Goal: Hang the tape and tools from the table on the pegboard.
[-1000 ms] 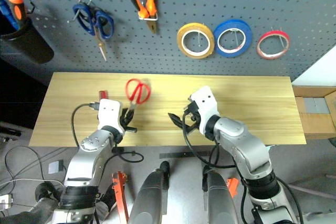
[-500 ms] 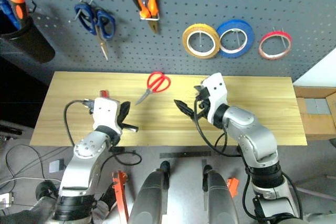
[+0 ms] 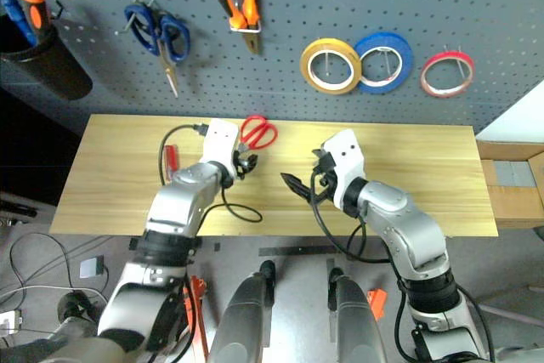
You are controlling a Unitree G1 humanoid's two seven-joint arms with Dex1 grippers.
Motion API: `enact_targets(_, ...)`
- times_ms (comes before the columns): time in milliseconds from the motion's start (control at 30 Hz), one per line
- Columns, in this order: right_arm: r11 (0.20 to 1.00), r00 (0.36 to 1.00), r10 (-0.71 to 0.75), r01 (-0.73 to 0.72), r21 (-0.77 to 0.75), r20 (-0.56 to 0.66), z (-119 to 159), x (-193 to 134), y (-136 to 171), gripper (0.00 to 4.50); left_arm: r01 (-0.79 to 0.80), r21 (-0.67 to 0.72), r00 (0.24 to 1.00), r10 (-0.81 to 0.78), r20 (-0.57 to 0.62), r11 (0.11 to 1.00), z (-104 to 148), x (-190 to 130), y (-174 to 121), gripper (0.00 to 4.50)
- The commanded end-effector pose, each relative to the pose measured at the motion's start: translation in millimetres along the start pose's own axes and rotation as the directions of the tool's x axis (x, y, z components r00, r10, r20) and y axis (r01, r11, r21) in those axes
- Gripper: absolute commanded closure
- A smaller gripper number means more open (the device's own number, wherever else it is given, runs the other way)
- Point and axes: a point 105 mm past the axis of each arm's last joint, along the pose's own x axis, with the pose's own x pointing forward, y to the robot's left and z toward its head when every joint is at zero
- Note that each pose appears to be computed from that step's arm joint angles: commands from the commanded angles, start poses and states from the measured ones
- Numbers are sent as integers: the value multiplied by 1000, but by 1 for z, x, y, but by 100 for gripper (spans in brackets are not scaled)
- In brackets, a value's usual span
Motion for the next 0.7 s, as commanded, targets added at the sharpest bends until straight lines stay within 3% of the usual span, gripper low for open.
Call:
enact_targets(33, 1000, 1000, 9, -8, -29, 29, 7, -4, 6, 0, -24, -27, 1000, 24, -17, 999, 1, 6, 9, 9)
enact_targets(133, 1000, 1000, 0, 0, -29, 25, 6, -6, 5, 0, -30, -47, 992, 24, -124, 998, -15, 14, 12, 9)
enact_targets(433, 1000, 1000, -9, 9, -23, 26, 6, -7, 7, 0, -4, -23, 969, -2, -246, 1000, -44, 29, -1, 9)
enact_targets(700, 1000, 1000, -19, 19, -16, 19, 4, -10, 6, 0, 0, -17, 974, -3, -227, 1000, -45, 28, 0, 9)
